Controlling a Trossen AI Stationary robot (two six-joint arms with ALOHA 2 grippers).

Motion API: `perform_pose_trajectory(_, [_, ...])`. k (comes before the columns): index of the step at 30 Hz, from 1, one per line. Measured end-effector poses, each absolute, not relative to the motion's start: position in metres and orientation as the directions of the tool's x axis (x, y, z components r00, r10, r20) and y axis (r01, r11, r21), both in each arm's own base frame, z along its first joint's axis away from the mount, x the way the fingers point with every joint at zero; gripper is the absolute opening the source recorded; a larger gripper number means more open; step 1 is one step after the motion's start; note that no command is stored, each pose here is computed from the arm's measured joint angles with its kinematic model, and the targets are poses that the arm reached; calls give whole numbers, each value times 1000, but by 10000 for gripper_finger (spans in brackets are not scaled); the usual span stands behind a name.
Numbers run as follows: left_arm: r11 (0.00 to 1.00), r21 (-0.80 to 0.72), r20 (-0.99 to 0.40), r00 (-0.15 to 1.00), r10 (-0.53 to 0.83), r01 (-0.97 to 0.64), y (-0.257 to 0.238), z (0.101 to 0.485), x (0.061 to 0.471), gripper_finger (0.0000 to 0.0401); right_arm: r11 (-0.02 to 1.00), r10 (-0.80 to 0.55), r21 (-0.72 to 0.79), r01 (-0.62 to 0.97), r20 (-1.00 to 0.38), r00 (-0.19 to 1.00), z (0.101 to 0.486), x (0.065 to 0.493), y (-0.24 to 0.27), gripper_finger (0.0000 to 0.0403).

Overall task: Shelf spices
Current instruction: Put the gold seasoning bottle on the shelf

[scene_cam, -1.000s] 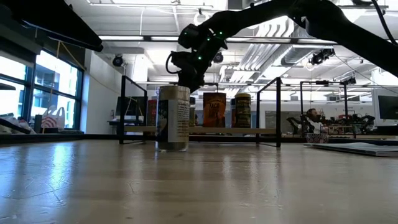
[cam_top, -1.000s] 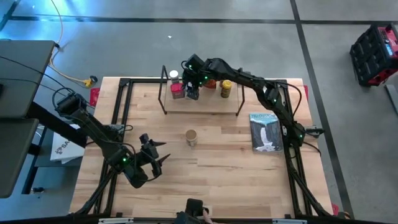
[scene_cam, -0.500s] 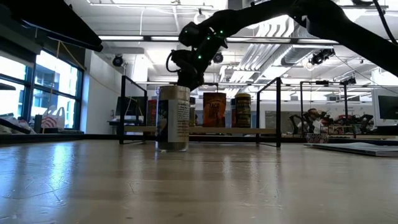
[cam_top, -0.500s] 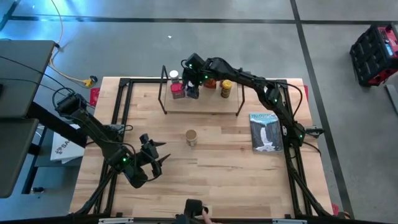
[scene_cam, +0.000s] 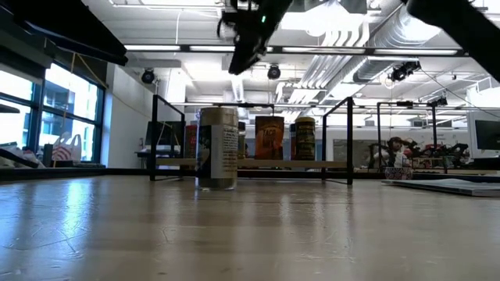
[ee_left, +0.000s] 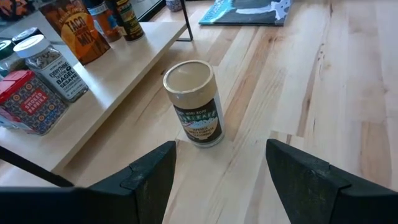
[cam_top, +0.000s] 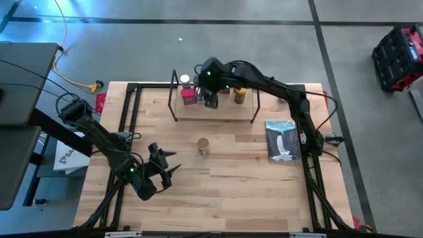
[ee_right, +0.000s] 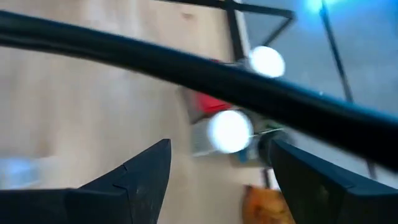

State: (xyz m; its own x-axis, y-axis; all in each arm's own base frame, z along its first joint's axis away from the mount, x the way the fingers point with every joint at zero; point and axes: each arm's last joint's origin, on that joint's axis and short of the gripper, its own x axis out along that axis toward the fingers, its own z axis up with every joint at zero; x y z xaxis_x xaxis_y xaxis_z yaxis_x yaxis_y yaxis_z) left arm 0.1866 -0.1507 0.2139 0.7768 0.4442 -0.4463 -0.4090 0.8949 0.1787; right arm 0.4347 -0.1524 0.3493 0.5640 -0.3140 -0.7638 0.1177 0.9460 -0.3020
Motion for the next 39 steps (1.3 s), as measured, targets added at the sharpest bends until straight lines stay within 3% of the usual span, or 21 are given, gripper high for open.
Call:
perform_pose_trajectory(6, [898,162,-425,793,437,-408,-155,215,185,246,964,-197,-263,-29,-786,586,387,415,-73,268])
perform_pose_trajectory(12, [896,114,-379,814,440,-430,-154,199,183,246,949,-63,-218,-227,-838,543,395,398,22,268])
perform_pose_trajectory(16, [900,39,-357,836,418,-433,-151,183,181,246,930,4,-173,-325,-878,478,377,392,82,268])
perform_pose_trajectory(20, [916,-16,-383,849,364,-401,-145,167,180,246,912,2,-137,-387,-941,339,329,382,127,268])
perform_pose_trajectory(25, [917,-31,-405,844,353,-398,-127,147,185,246,947,-148,-226,-226,-937,317,275,356,147,268])
perform_pose_trajectory(32, [958,7,-408,874,264,-286,-102,127,220,246,961,-277,-239,140,-800,532,231,338,145,268])
perform_pose_trajectory(39, [926,70,-442,820,363,-372,-75,108,246,246,953,-295,-193,232,-758,581,207,332,142,268])
